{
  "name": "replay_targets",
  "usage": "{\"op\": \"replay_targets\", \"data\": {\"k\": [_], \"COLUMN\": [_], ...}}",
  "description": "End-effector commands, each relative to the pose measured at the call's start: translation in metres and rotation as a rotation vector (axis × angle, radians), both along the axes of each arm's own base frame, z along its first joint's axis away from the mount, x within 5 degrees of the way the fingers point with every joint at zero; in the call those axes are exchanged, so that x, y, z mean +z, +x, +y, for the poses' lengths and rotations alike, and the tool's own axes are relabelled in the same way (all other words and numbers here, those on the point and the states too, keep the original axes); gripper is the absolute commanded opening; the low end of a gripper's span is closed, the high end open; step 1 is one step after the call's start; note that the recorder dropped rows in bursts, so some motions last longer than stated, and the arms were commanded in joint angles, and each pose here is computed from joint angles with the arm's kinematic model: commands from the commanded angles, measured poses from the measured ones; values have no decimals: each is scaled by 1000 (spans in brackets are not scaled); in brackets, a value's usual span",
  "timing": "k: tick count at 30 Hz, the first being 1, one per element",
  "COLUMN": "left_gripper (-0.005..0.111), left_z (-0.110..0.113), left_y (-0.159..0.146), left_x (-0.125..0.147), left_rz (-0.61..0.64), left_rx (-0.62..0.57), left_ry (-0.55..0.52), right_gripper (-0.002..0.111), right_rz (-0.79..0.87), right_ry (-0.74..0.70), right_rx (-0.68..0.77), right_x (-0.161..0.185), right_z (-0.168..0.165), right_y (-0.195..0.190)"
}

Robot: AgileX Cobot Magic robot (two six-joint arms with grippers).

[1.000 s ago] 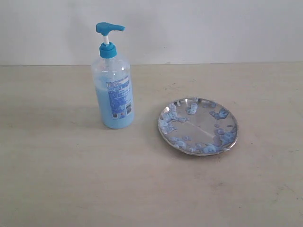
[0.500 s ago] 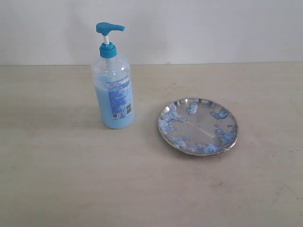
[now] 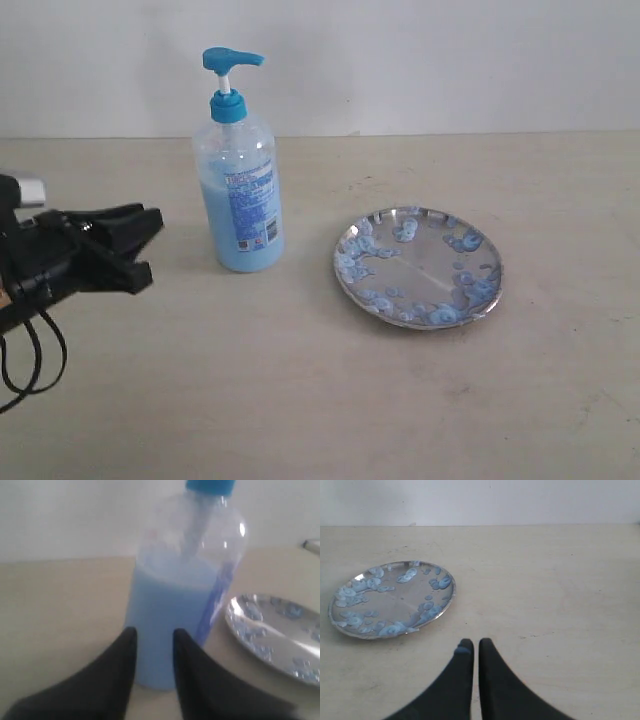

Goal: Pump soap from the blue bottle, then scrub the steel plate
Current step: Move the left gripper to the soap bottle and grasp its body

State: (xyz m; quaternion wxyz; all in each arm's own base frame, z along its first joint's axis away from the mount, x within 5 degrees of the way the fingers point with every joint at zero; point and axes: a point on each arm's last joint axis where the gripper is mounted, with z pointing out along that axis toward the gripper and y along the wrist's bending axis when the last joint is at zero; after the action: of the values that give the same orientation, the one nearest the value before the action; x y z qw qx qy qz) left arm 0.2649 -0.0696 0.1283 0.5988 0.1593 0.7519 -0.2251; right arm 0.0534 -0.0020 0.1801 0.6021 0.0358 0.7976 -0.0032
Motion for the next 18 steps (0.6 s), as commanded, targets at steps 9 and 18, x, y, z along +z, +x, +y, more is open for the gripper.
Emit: {"op": "replay_targets", "data": {"k": [9,18], "left_gripper": [108,108], "left_z": [-14,-24], "left_y": [10,61], "left_x": [-31,-18], "left_rz": [7,-197], "left_rx": [-178,-232], "left_ry": [75,138], "right_gripper": [0,0], "right_rz": [-6,-6], "right_ry": [-3,-3], "right_rx": [3,3], "right_x": [1,1], "right_z": [0,0], "right_y": [0,0]}}
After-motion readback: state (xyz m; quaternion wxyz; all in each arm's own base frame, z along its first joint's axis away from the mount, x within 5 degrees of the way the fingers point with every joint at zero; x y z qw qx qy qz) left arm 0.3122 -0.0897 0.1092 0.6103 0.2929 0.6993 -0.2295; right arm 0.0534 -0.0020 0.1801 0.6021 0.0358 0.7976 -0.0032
